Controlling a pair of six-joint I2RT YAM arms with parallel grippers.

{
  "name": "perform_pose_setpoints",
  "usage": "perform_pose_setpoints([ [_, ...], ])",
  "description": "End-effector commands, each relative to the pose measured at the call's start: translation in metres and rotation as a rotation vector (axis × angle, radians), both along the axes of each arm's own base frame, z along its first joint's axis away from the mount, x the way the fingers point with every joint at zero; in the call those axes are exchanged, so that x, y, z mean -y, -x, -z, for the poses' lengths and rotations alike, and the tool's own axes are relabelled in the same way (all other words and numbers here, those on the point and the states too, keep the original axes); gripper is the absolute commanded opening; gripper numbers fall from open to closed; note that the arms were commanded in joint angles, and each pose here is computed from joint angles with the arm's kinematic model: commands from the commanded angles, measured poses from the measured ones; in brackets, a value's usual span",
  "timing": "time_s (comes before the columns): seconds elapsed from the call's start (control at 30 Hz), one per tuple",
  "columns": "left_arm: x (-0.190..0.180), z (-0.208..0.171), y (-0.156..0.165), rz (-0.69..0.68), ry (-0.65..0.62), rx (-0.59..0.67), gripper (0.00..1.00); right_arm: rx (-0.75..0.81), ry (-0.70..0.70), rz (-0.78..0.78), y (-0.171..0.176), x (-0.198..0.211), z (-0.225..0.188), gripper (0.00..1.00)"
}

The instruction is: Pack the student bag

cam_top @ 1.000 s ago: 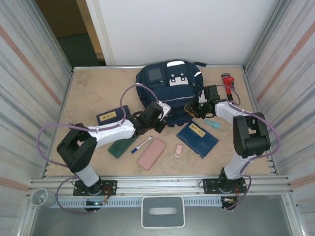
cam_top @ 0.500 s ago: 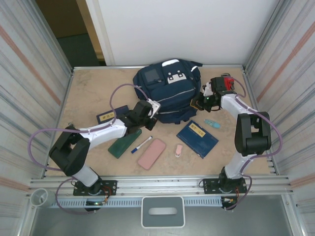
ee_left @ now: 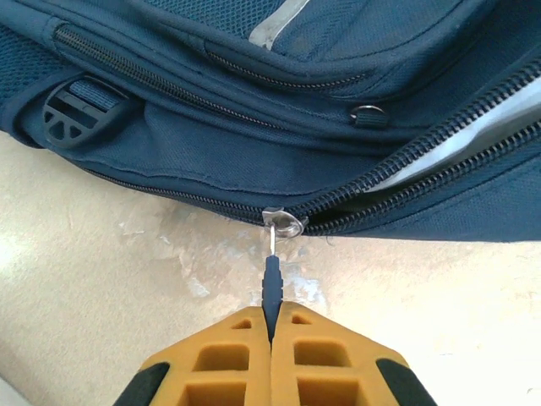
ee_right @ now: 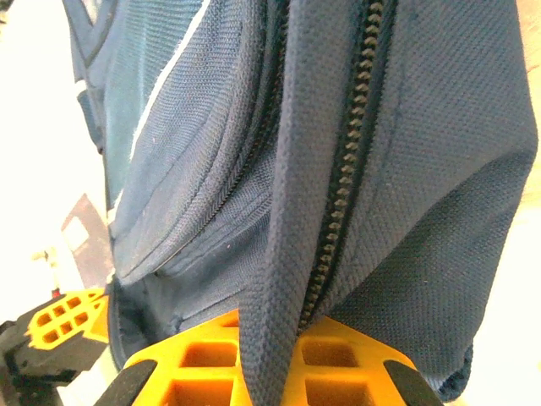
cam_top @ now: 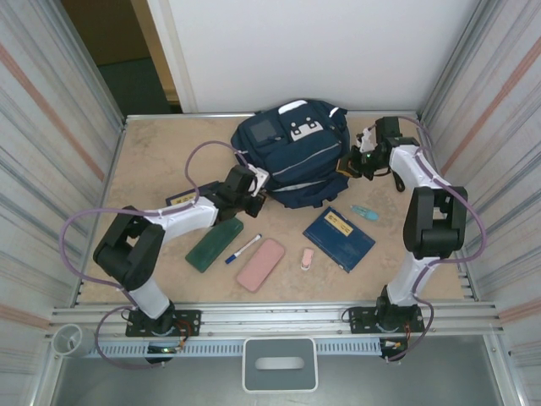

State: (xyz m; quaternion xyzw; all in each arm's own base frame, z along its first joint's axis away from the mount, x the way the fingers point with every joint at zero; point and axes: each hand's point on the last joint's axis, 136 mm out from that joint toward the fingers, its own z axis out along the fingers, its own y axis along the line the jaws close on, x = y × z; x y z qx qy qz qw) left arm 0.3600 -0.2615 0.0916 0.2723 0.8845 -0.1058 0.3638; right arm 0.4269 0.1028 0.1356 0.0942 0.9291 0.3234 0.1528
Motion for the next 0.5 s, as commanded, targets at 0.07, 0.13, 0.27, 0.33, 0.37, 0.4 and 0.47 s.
perform_pose_setpoints([
  [0.07, 0.031, -0.008, 0.017, 0.068, 0.048, -0.016, 0.00, 0.029, 0.047, -0.010, -0.020, 0.011, -0.001, 0.05],
  [0.13, 0.045, -0.005, 0.024, 0.089, 0.050, -0.021, 0.00, 0.030, 0.077, 0.019, -0.027, 0.019, 0.000, 0.14],
  [0.27, 0.069, -0.004, 0.034, 0.132, 0.045, -0.018, 0.00, 0.032, 0.188, 0.128, -0.028, 0.053, -0.004, 0.36],
  [0.33, 0.077, -0.006, 0.036, 0.142, 0.048, -0.014, 0.00, 0.055, 0.185, 0.169, -0.019, 0.055, -0.009, 0.46],
  [0.37, 0.080, -0.008, 0.036, 0.148, 0.053, -0.010, 0.00, 0.062, 0.164, 0.184, -0.010, 0.053, -0.008, 0.52],
  [0.4, 0.082, -0.009, 0.036, 0.155, 0.056, -0.008, 0.00, 0.067, 0.145, 0.195, -0.002, 0.051, -0.008, 0.55],
  [0.47, 0.084, -0.012, 0.035, 0.158, 0.060, -0.002, 0.00, 0.067, 0.110, 0.218, 0.020, 0.047, -0.002, 0.64],
])
